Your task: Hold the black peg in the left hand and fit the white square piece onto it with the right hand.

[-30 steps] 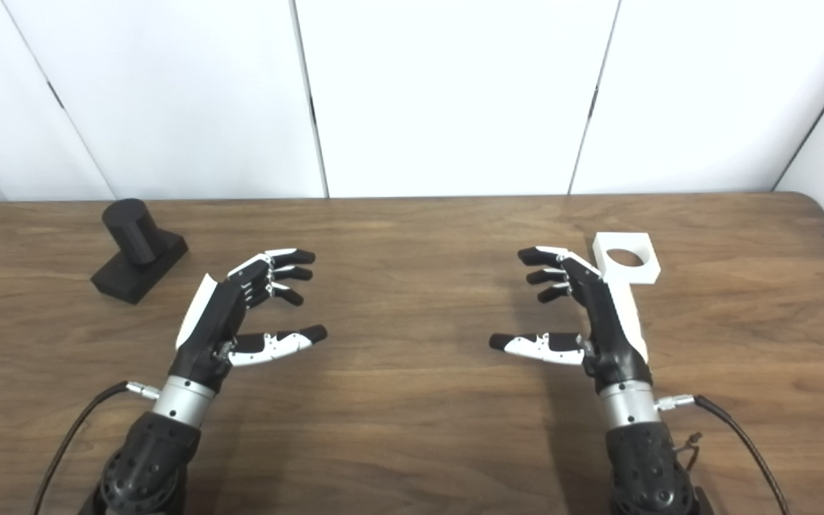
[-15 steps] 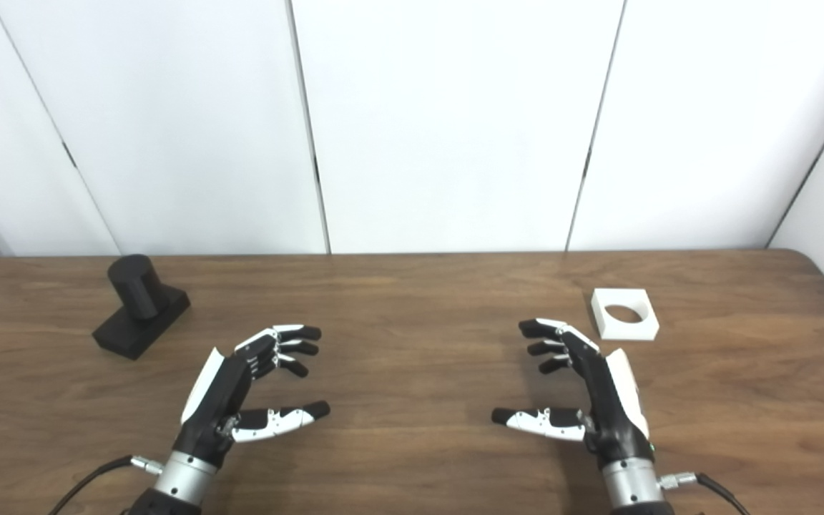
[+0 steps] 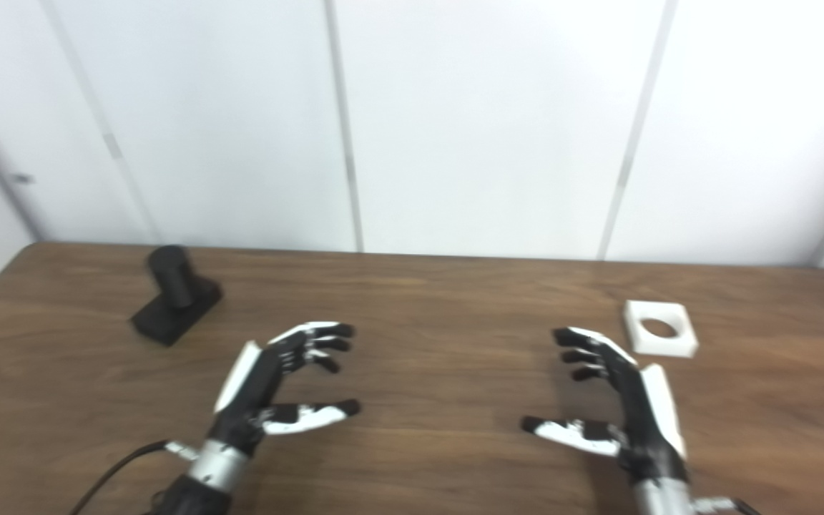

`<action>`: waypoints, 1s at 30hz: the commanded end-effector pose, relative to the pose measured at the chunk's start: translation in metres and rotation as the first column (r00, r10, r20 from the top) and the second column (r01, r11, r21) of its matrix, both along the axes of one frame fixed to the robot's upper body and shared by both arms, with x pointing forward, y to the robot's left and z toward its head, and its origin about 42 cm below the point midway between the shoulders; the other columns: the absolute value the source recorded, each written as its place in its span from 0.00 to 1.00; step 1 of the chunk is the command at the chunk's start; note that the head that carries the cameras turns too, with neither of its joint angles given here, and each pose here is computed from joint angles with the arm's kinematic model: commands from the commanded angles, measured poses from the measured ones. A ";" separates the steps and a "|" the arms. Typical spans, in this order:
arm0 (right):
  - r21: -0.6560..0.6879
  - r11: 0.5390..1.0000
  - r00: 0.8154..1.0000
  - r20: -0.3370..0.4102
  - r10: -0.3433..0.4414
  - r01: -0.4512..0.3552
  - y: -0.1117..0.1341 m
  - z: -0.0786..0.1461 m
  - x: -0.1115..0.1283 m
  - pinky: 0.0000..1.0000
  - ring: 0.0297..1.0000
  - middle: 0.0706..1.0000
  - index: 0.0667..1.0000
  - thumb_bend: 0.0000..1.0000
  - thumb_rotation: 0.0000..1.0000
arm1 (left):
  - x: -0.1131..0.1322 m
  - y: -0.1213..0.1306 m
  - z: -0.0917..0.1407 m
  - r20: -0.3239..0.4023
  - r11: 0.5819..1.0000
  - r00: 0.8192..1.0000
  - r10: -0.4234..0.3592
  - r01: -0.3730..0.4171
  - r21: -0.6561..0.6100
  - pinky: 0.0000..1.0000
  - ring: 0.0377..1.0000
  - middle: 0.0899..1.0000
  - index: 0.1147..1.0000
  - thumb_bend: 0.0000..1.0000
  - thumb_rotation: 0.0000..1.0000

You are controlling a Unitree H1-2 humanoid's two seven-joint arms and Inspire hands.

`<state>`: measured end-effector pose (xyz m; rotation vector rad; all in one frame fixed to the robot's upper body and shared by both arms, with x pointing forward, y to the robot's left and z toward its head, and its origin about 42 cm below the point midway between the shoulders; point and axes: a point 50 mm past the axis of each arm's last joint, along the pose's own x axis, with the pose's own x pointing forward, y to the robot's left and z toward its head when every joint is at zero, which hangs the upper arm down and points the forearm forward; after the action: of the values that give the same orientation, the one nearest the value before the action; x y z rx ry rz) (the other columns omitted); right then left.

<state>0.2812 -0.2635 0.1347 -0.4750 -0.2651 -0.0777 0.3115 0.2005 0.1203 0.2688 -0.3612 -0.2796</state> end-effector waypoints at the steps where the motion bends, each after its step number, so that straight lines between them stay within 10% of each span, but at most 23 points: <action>1: -0.002 1.000 0.997 0.077 0.022 -0.022 -0.010 0.015 0.006 0.57 0.66 0.71 0.69 0.66 0.00 | 0.010 -0.010 0.015 0.070 1.000 0.998 -0.010 0.011 -0.015 0.58 0.71 0.76 0.66 0.70 0.00; 30: 0.022 0.999 0.997 0.068 0.022 -0.024 -0.030 0.025 0.005 0.52 0.64 0.69 0.67 0.61 0.00 | 0.019 -0.040 0.018 0.052 1.000 0.998 0.018 -0.018 -0.002 0.54 0.68 0.72 0.65 0.71 0.00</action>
<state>0.2802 -0.2933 0.1416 -0.4478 -0.2481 -0.0711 0.3243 0.1602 0.1180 0.2973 -0.3489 -0.2639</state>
